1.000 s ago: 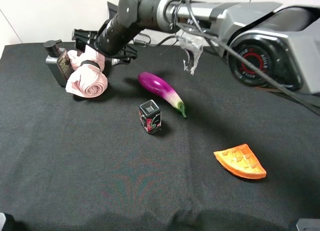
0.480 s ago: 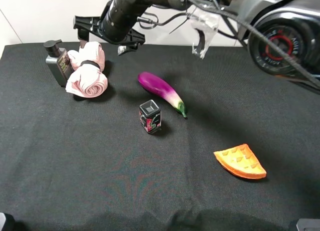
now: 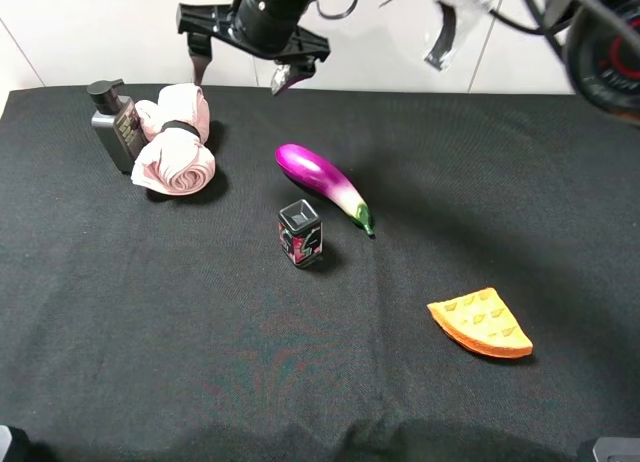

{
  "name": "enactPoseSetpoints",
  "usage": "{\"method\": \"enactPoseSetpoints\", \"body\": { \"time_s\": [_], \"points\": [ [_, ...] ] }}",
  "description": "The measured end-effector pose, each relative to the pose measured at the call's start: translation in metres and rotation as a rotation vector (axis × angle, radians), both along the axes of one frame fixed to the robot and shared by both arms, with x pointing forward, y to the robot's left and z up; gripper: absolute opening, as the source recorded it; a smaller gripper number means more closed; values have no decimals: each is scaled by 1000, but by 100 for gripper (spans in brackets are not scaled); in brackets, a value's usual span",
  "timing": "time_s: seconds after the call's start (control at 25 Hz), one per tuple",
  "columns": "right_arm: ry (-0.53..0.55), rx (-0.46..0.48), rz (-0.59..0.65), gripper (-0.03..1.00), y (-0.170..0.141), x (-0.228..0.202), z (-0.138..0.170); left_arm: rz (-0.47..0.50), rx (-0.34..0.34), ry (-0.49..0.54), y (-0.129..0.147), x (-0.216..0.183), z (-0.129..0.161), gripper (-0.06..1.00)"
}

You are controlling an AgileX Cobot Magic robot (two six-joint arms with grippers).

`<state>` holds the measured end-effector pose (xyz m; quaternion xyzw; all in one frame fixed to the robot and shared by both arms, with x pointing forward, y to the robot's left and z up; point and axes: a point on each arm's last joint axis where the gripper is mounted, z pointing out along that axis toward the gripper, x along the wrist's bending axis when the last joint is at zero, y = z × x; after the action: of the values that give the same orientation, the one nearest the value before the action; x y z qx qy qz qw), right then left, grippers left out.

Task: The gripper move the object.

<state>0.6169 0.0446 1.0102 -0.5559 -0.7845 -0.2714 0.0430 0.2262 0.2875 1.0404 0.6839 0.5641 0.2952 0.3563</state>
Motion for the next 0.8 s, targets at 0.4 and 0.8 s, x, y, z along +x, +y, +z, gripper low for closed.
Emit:
{"method": "enactPoseSetpoints", "body": {
  "time_s": [0.4,0.8],
  "points": [
    [9,-148,94,69,-33,-13,40,0,0,0,0,0,0,99],
    [-158,-164,168,69,-58,-35,100,0,0,0,0,0,0,99]
  ]
}}
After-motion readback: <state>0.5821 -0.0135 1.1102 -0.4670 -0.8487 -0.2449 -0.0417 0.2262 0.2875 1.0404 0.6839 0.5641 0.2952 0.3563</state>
